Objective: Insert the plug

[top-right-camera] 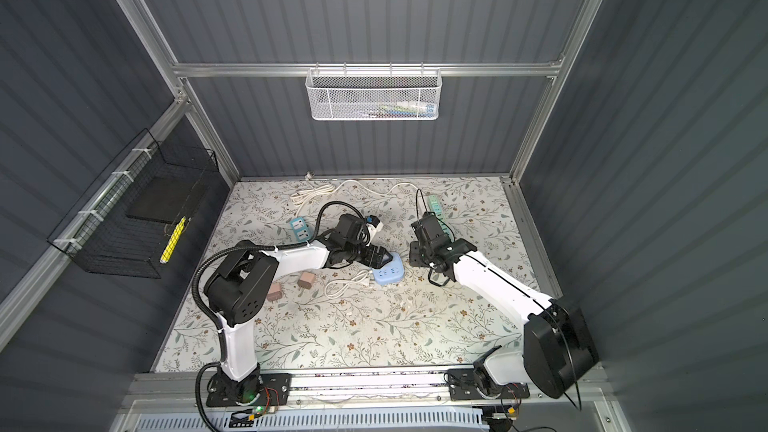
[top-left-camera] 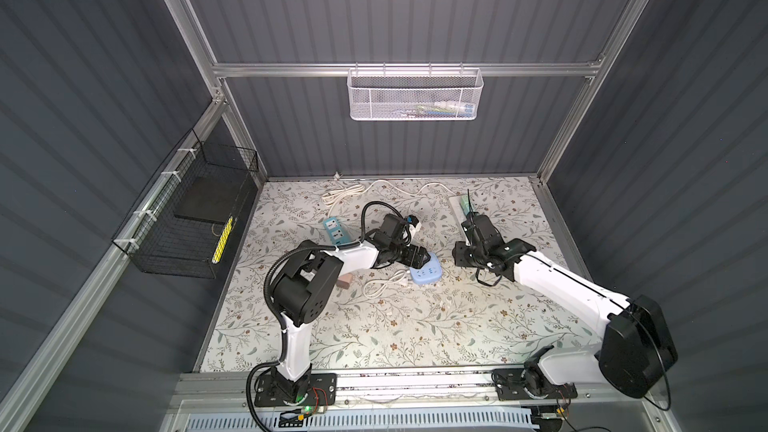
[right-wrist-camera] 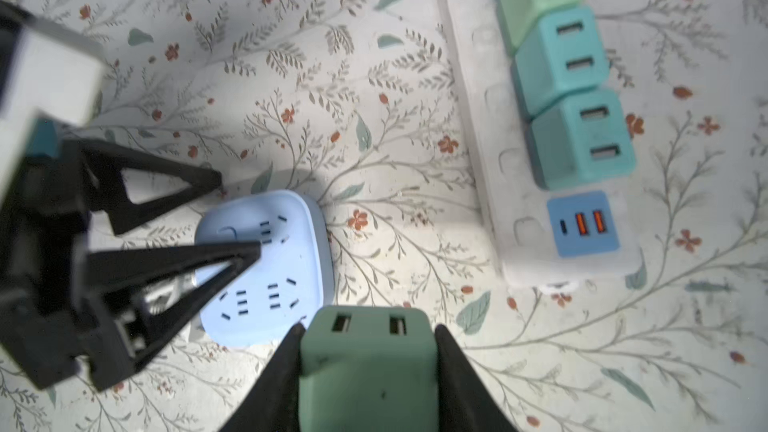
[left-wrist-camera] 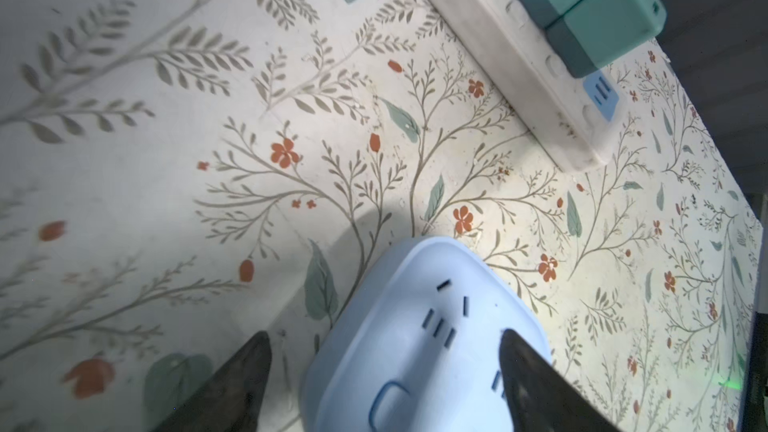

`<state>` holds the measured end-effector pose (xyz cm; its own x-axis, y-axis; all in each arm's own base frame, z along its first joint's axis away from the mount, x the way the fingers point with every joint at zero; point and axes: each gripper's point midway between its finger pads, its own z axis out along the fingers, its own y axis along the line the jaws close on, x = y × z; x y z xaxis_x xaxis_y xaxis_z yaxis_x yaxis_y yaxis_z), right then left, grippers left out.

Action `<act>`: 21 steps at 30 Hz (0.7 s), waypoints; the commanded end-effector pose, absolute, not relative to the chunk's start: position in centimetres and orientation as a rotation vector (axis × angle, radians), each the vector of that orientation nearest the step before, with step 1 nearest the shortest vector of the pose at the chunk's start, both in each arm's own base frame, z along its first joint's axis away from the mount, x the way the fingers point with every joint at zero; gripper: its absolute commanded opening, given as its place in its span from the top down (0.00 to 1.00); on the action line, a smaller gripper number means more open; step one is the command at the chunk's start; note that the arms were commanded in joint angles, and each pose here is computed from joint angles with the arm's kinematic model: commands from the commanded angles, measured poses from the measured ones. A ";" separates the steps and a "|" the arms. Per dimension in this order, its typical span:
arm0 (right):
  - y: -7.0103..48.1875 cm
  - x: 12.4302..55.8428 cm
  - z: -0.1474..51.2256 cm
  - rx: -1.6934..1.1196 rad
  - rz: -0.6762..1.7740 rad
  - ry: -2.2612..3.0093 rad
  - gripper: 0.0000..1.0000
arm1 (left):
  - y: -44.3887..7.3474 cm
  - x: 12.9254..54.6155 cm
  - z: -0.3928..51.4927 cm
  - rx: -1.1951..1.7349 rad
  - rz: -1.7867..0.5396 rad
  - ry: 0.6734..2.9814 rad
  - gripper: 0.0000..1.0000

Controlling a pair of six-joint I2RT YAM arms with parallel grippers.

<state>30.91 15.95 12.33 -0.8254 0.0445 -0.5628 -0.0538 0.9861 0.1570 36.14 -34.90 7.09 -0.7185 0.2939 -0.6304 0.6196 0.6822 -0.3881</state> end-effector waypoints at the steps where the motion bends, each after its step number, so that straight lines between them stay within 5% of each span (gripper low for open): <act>1: 16.2 28.7 11.1 0.012 0.216 2.564 0.70 | -33.8 37.3 12.3 0.670 -0.743 2.278 0.11; 8: 20.2 25.1 9.6 -0.108 0.222 2.571 0.69 | -27.3 34.3 18.9 0.383 -0.628 2.224 0.10; 14: 23.9 23.2 7.4 -0.077 0.276 2.604 0.69 | -19.6 29.2 16.0 0.059 -0.482 2.350 0.11; 21: 24.4 21.5 4.1 0.033 0.153 2.678 0.69 | -16.6 25.0 15.1 -0.066 -0.572 2.313 0.12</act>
